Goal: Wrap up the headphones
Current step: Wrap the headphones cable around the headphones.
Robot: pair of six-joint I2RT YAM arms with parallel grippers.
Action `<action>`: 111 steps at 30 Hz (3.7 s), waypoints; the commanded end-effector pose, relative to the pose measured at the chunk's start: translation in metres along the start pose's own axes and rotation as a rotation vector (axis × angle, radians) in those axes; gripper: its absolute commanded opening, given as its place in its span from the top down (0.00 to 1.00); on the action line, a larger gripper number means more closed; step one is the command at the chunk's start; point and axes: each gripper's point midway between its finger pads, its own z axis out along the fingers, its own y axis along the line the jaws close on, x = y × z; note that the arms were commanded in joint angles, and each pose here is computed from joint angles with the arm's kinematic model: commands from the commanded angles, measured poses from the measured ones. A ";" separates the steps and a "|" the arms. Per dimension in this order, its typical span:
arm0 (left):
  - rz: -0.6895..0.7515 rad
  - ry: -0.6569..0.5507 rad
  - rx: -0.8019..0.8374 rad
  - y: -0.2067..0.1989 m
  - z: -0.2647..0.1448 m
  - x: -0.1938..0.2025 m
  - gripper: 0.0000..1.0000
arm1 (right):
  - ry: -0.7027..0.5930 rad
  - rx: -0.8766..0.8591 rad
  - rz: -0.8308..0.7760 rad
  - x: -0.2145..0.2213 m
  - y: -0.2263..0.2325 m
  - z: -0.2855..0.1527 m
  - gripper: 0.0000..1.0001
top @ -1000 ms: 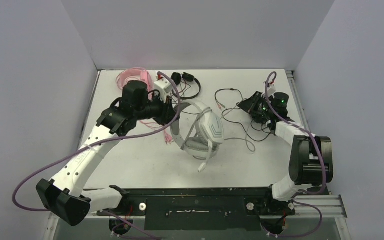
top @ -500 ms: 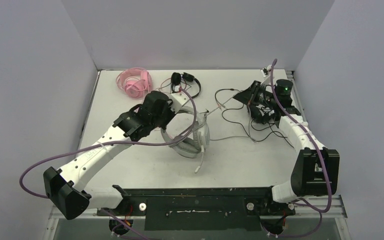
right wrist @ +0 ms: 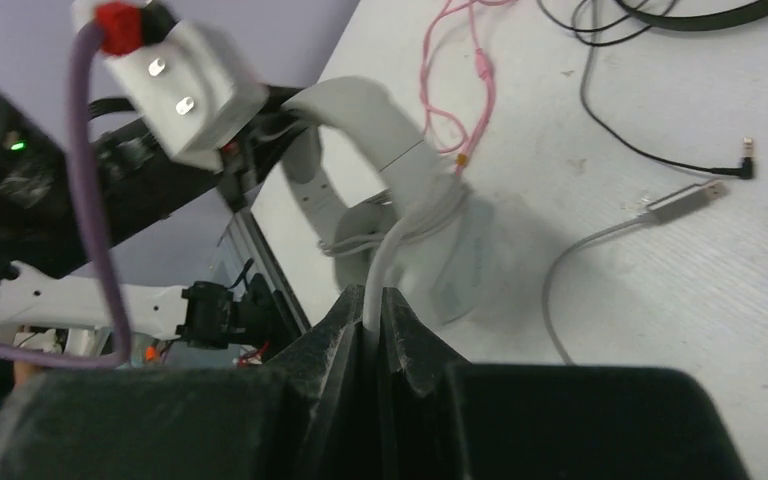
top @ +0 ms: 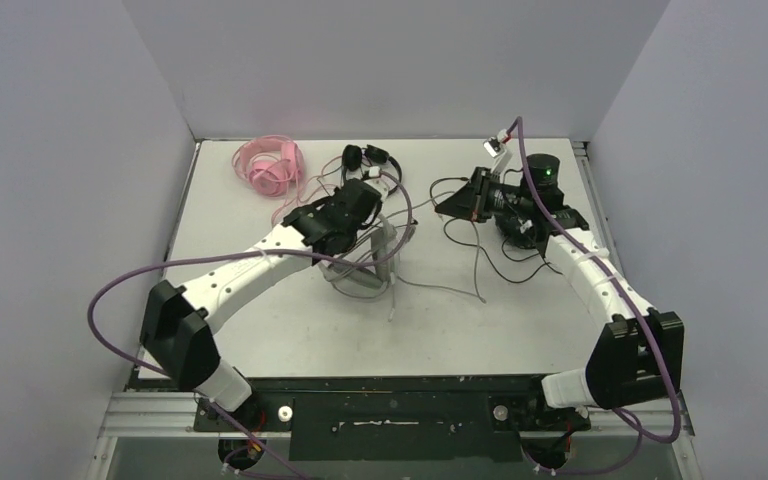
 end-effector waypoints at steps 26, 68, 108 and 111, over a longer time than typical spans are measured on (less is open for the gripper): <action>-1.379 -0.367 0.086 0.068 -0.029 -0.103 1.00 | -0.132 -0.049 -0.077 0.074 0.099 0.073 0.87; -1.397 -0.417 0.146 0.126 -0.090 -0.108 1.00 | -0.244 -0.212 -0.532 0.171 0.079 0.171 0.00; -1.373 -0.398 -0.022 0.165 -0.041 -0.092 1.00 | -0.227 -0.048 -0.550 0.183 0.106 0.064 1.00; -1.384 -0.405 -0.004 0.166 -0.042 -0.096 1.00 | -0.196 -0.042 -0.545 0.195 0.100 0.061 1.00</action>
